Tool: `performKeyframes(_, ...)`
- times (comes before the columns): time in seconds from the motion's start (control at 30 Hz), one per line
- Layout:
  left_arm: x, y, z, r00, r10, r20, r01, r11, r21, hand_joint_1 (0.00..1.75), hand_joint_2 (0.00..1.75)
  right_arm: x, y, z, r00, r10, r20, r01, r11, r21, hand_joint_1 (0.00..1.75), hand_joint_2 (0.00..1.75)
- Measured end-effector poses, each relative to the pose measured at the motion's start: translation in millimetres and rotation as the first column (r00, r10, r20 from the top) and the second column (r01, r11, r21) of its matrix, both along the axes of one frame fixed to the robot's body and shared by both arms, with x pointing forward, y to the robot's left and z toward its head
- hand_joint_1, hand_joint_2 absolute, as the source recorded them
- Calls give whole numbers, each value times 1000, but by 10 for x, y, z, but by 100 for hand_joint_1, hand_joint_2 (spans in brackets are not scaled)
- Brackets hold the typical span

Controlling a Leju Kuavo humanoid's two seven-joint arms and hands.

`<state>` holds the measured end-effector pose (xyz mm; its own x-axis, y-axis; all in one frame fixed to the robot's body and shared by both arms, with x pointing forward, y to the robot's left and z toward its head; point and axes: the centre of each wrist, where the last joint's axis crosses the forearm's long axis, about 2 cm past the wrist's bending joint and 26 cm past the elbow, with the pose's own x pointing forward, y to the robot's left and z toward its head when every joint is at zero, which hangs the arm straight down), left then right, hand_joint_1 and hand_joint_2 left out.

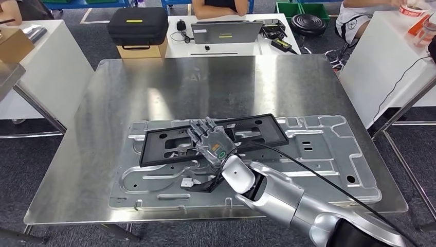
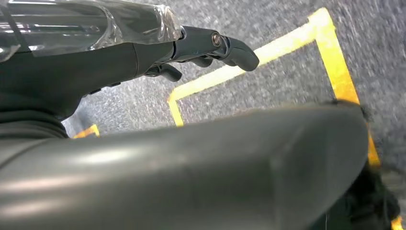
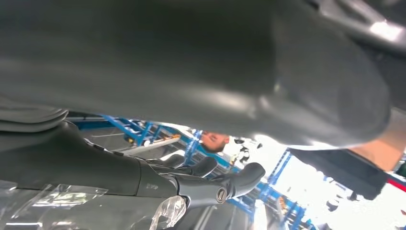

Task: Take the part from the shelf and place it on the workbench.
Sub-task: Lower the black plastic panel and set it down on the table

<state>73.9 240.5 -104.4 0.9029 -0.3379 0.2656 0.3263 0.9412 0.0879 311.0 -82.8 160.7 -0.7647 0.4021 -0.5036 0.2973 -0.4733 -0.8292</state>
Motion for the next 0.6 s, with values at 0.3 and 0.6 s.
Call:
performKeyframes(0.3, 2, 1, 0, 1000, -3, 1, 3, 1000, 1, 0, 0, -8, -35, -30, 1000, -6, -7, 6, 1000, -4, 0, 0)
performKeyframes(0.6, -9, 0, -2, 1000, -3, -3, 3, 1000, 1, 0, 0, -14, -35, -24, 1000, -7, -8, 7, 1000, -2, 0, 0)
